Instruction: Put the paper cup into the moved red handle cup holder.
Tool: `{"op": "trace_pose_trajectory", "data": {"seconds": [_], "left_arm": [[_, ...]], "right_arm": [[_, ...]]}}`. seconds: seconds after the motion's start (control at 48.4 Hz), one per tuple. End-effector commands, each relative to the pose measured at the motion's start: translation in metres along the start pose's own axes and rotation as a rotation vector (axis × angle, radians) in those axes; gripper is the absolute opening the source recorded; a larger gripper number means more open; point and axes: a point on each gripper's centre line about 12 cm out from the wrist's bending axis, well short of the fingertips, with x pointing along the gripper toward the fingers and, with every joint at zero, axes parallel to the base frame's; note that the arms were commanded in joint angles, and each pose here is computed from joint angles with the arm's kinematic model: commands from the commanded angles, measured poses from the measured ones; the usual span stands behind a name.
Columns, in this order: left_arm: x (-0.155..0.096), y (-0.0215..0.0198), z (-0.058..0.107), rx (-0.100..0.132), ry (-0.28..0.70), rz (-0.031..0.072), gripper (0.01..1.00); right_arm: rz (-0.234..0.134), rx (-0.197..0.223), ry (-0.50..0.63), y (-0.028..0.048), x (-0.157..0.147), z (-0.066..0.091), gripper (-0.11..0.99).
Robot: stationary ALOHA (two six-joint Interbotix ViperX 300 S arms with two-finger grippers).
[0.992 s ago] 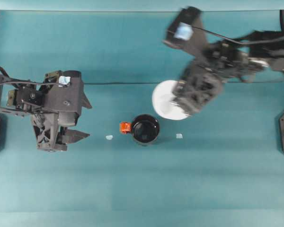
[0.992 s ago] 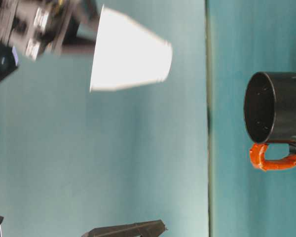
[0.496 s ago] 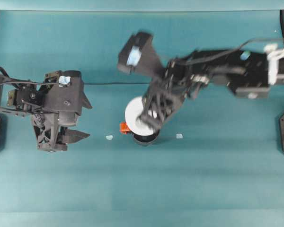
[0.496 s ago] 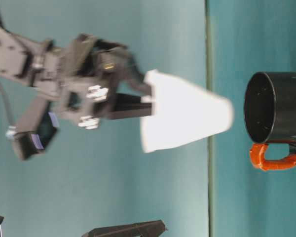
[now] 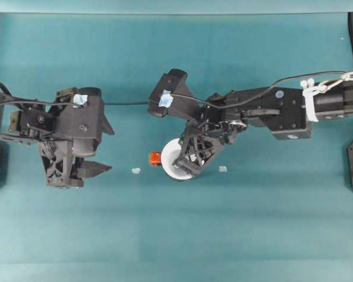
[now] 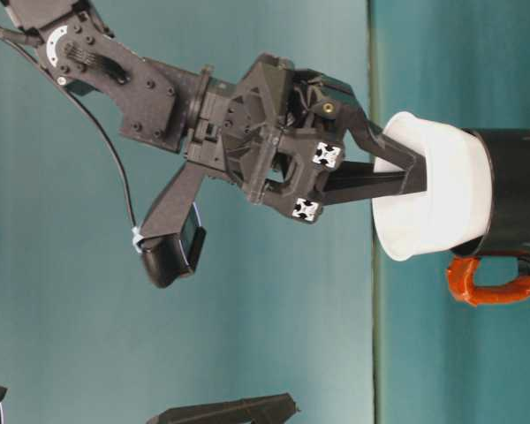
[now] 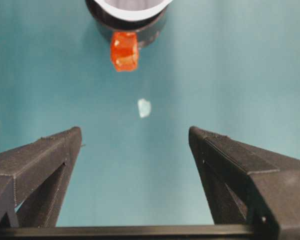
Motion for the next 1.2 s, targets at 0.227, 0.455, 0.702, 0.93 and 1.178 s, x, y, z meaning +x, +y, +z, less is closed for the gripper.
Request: {"op": "trace_pose_trajectory", "data": {"seconds": [0.227, 0.455, 0.702, 0.93, 1.178], "left_arm": [[-0.007, 0.0006, 0.007, 0.001, -0.034, 0.003, 0.953], [-0.007, 0.0001, 0.007, 0.003, -0.034, 0.002, 0.953], [-0.007, 0.0001, 0.007, 0.002, -0.034, 0.002, 0.953], [-0.006, 0.0001, 0.008, 0.002, -0.034, 0.002, 0.953], [-0.007, -0.0013, 0.008, -0.016, -0.034, -0.001, 0.953]], "right_arm": [[0.008, -0.015, -0.032, 0.0002, -0.004, 0.006, -0.1], [0.006, -0.014, -0.031, -0.0012, -0.004, 0.006, -0.1], [0.014, -0.011, -0.026, 0.002, -0.004, 0.005, -0.1], [0.022, -0.014, -0.032, 0.0068, -0.006, 0.006, 0.1], [0.027, -0.021, -0.041, 0.0119, -0.008, 0.005, 0.76]]}}
